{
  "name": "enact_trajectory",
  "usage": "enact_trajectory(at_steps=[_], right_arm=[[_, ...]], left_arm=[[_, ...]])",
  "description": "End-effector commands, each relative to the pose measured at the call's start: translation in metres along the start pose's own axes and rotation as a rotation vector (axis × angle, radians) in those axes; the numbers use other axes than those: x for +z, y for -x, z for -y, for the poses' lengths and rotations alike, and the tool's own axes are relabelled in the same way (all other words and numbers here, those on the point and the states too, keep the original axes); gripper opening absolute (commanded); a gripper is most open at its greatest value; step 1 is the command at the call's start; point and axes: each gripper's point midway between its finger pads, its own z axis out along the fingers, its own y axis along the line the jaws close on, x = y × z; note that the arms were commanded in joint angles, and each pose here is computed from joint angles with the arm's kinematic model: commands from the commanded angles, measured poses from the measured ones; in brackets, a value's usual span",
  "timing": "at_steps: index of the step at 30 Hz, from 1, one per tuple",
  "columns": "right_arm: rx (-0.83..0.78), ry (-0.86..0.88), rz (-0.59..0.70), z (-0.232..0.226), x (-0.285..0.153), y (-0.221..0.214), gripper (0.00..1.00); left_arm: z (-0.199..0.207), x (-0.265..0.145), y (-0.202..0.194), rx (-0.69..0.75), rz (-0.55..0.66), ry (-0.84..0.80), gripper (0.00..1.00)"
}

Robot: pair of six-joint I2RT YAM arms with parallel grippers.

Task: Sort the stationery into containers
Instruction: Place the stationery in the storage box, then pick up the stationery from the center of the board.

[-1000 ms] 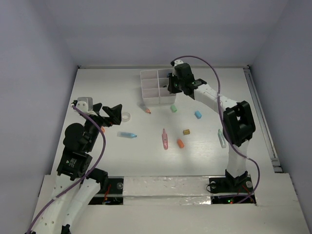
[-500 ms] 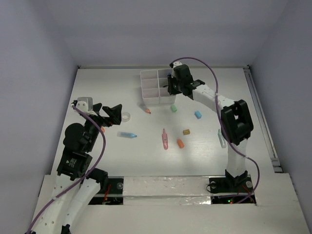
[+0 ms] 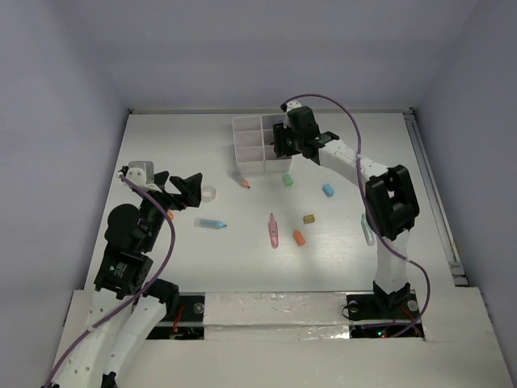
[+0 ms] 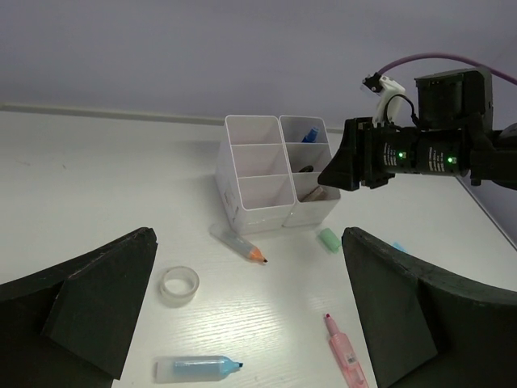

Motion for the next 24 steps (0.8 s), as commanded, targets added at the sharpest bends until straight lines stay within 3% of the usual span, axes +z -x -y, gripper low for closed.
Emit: enact_trajectory(at_steps=[1, 4, 5, 8, 9, 12, 13, 17, 23, 24], right_arm=[[0.000, 0.006, 0.090, -0.001, -0.019, 0.033, 0.56], [0.019, 0.023, 0.105, -0.003, -0.048, 0.035, 0.55], [0.038, 0.044, 0.051, -0.004, -0.051, 0.010, 0.49], [0.071, 0.042, -0.014, 0.000, -0.076, -0.022, 0.45], [0.087, 0.018, -0.073, 0.007, -0.086, -0.053, 0.45], [0.107, -0.055, -0.204, 0.026, -0.104, -0.113, 0.56], [0.116, -0.057, -0.219, 0.026, -0.111, -0.120, 0.67], [0.140, -0.069, -0.325, 0.021, -0.120, -0.161, 0.79], [0.156, -0.108, -0.370, 0.025, -0.114, -0.183, 0.79], [0.147, -0.101, -0.378, 0.021, -0.114, -0.184, 0.74]], left_arm=[[0.003, 0.001, 0.010, 0.007, 0.036, -0.007, 0.99], [0.003, 0.001, 0.010, 0.009, 0.035, -0.009, 0.99], [0.003, 0.000, 0.011, 0.009, 0.037, -0.009, 0.99], [0.004, -0.001, 0.012, 0.009, 0.040, -0.013, 0.99], [0.004, -0.001, 0.013, 0.007, 0.045, -0.015, 0.99], [0.005, -0.001, 0.012, 0.007, 0.043, -0.021, 0.99], [0.006, -0.001, 0.012, 0.005, 0.043, -0.027, 0.99], [0.008, -0.001, 0.012, 0.007, 0.042, -0.036, 0.99], [0.008, -0.001, 0.013, 0.005, 0.045, -0.036, 0.99], [0.007, -0.002, 0.012, 0.004, 0.042, -0.035, 0.99]])
